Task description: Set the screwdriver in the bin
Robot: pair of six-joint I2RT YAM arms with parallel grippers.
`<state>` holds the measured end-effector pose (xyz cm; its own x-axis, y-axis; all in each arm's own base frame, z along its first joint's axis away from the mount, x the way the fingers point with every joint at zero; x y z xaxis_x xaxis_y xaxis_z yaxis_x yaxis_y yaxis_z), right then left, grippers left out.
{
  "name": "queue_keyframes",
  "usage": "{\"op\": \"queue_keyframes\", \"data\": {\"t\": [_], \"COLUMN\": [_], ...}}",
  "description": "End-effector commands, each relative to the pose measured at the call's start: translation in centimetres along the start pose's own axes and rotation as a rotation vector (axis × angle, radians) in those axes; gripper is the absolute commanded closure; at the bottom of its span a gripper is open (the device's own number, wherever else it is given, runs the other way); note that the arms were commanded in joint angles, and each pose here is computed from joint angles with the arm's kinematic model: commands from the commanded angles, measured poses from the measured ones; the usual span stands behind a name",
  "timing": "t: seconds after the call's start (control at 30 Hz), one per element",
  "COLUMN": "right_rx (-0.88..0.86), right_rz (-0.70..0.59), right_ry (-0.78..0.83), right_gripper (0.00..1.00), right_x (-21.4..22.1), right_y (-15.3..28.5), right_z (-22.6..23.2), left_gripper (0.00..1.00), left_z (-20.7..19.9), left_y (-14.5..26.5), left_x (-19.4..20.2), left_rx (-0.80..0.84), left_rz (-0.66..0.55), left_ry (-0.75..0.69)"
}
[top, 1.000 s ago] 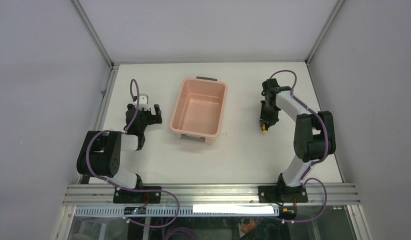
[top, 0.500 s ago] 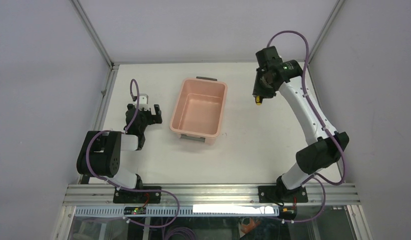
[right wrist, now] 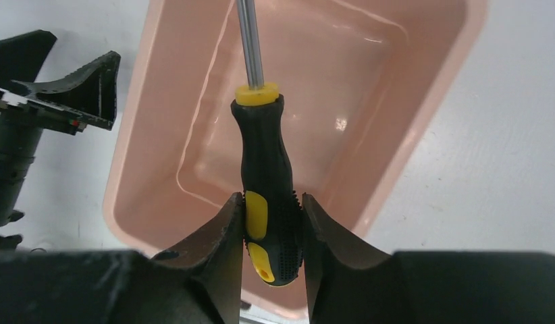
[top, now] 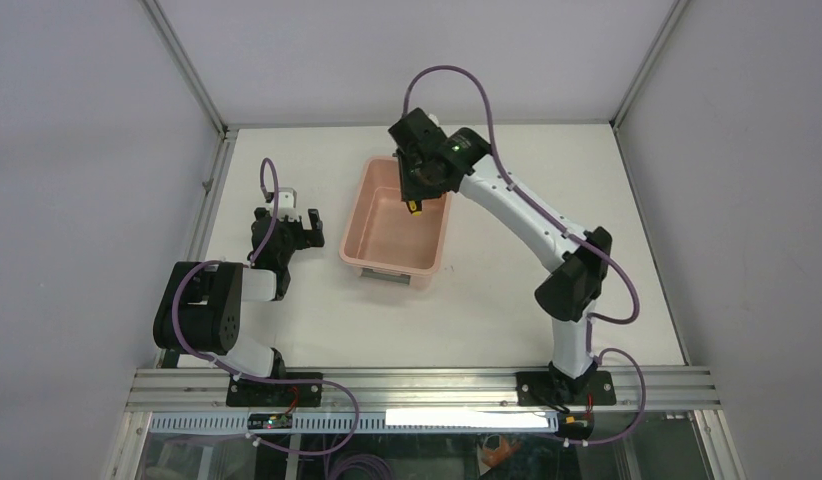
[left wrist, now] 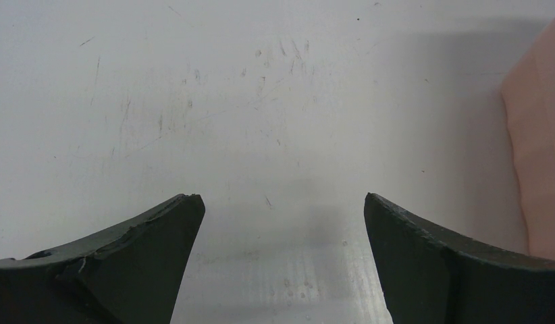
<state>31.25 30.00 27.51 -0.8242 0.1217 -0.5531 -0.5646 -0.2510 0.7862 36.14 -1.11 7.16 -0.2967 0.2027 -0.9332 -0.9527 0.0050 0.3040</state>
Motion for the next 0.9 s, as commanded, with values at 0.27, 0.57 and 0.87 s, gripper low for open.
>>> {"op": "queue_keyframes", "data": {"t": [0.27,0.57,0.87], "right_rx": [0.028,0.105,0.149], "right_rz": [0.032,0.155,0.169], "right_ry": [-0.067,-0.013,0.038], "right_gripper": [0.99,0.84,0.59], "right_x": [6.8,11.9,11.8], "right_y": [-9.9,-15.2,-16.0], "right_z": [1.0,-0.9,-1.3], "left_gripper": [0.01,0.01,0.01], "left_z": [-0.1,-0.1,-0.1], "left_y": [0.1,0.1,0.1], "left_x": [-1.6,-1.6,-1.6], "left_rx": [0.003,0.004,0.003], "left_rz": [-0.055,-0.055,-0.056], "left_ry": [0.016,0.016,0.016]}}
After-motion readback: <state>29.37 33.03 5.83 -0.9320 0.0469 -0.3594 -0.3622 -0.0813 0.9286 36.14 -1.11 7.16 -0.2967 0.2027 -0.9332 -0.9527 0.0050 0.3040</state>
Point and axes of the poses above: each gripper's point midway between its finger pads, its own y axis back along the fingers, its own z axis along the line the jaws close on, x = y × z, the point moved 3 cm from there along y, back along the fingers, and after that the axes turned 13 degrees about -y, right-handed, at the moved point
